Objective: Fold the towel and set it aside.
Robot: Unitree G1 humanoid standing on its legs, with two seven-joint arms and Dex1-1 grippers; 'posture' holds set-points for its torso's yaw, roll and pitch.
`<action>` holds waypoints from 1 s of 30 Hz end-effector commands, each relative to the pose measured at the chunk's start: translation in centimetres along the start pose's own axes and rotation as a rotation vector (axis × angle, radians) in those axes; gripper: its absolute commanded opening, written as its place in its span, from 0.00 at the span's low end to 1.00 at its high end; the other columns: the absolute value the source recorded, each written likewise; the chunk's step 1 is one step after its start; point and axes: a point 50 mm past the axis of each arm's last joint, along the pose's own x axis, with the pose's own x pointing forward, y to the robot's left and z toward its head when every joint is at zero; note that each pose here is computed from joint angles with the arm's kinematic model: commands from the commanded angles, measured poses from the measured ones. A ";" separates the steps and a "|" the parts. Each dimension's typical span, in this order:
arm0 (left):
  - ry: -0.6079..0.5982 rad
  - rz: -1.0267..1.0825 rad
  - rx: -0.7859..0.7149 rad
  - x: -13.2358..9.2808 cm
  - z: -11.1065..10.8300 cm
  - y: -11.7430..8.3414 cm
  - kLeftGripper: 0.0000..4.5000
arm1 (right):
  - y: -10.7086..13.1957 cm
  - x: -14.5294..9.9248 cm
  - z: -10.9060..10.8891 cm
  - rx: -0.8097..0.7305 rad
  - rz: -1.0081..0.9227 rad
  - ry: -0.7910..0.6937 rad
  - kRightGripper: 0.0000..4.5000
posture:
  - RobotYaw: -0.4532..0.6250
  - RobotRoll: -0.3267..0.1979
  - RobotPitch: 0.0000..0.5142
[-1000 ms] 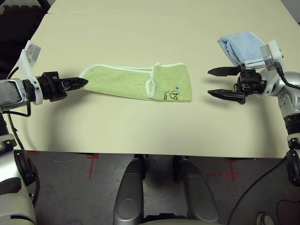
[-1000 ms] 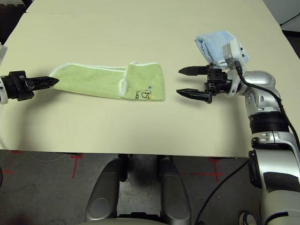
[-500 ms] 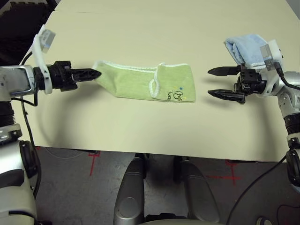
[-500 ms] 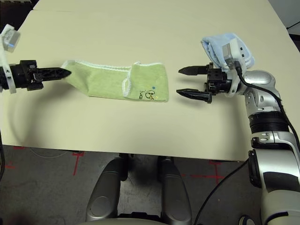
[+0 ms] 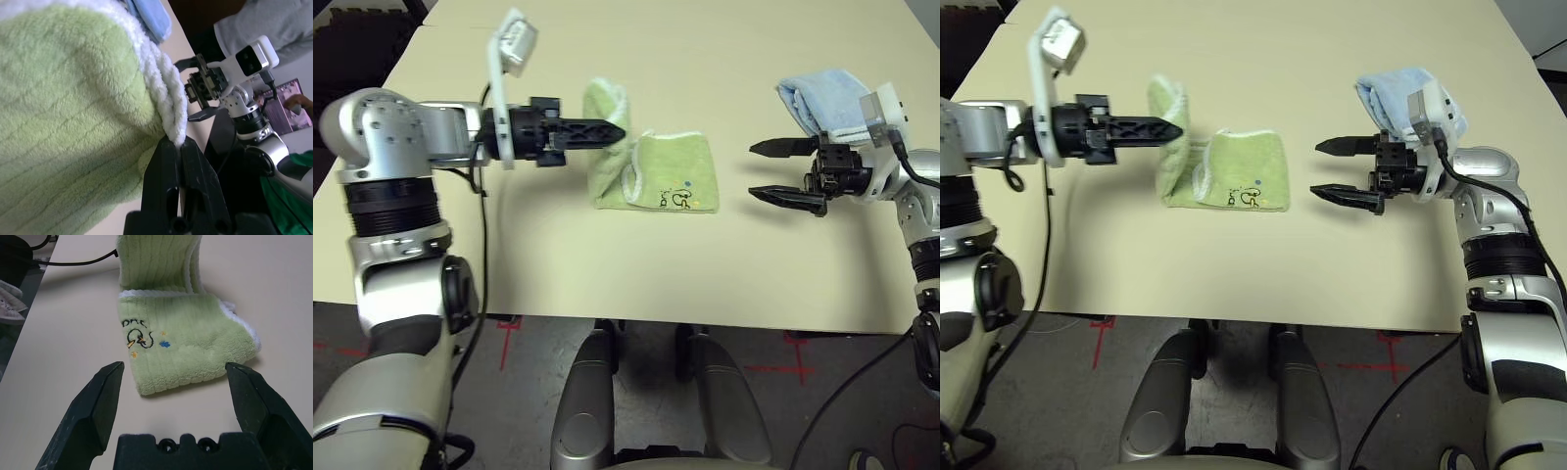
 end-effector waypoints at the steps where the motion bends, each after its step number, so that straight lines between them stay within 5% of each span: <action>1: -0.020 -0.010 0.028 1.1 0.7 -0.6 0.01 | 0.0 -0.7 -0.1 -0.004 -0.018 0.007 1.00 | 0.52 0.62 0.54; 14: 0.007 -0.063 0.046 3.8 1.4 -1.3 0.01 | 0.1 -0.7 -0.2 -0.002 -0.027 0.005 1.00 | 0.51 0.62 0.55; 30: 0.116 -0.063 0.071 7.7 -1.3 -1.1 0.01 | 0.3 -0.6 0.0 -0.007 -0.030 -0.004 1.00 | 0.50 0.62 0.56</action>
